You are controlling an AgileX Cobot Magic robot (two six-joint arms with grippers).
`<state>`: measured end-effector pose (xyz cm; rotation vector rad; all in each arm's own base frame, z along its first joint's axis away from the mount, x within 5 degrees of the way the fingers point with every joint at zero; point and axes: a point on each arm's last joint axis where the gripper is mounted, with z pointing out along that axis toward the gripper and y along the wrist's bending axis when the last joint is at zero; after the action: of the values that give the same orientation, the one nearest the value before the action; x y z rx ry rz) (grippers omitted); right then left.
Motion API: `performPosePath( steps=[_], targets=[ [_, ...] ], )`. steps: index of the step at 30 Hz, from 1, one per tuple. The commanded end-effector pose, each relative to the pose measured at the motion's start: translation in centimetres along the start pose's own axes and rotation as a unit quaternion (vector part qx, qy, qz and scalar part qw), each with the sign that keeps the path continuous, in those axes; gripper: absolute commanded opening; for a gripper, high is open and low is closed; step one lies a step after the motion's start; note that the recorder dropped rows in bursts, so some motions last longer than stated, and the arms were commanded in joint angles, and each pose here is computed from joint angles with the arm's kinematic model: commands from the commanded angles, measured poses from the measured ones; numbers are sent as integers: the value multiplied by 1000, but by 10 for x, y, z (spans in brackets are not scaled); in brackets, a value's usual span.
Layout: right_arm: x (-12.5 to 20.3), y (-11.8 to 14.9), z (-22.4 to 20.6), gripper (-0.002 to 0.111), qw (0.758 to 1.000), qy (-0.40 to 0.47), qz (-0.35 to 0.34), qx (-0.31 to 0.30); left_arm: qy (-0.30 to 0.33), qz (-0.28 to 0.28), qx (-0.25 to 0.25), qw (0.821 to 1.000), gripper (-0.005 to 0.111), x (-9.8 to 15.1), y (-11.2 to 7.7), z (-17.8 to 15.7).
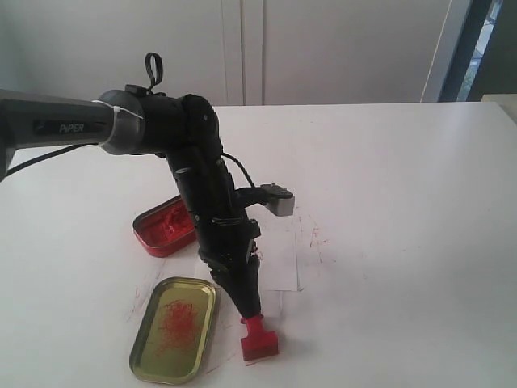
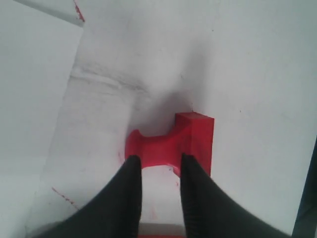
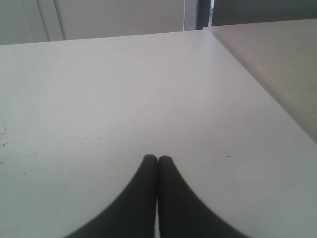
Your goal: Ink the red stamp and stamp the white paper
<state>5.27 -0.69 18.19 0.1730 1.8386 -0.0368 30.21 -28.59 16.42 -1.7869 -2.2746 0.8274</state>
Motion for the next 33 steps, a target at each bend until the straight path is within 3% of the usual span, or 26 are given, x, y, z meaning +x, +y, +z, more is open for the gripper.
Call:
performPosePath(
  steps=[1,4,8,18,26,33],
  targets=[
    [0,0,0,0,1000,-7,-2,-2,15,5,9,1000,14,0,-10,-7],
    [0,0,0,0,1000,-7,-2,-2,2,15,-8,1000,0,-1,-17,-20],
    [0,0,0,0,1000,-7,-2,-2,0,12,-27,1000,0,-2,-21,-30],
    [0,0,0,0,1000,-7,-2,-2,12,-94,-105,990,0,2,-8,-33],
    [0,0,0,0,1000,-7,-2,-2,-2,-195,-192,962,0,4,7,-38],
    [0,0,0,0,1000,-7,-2,-2,-13,-234,-208,950,0,12,17,-45]
  ],
)
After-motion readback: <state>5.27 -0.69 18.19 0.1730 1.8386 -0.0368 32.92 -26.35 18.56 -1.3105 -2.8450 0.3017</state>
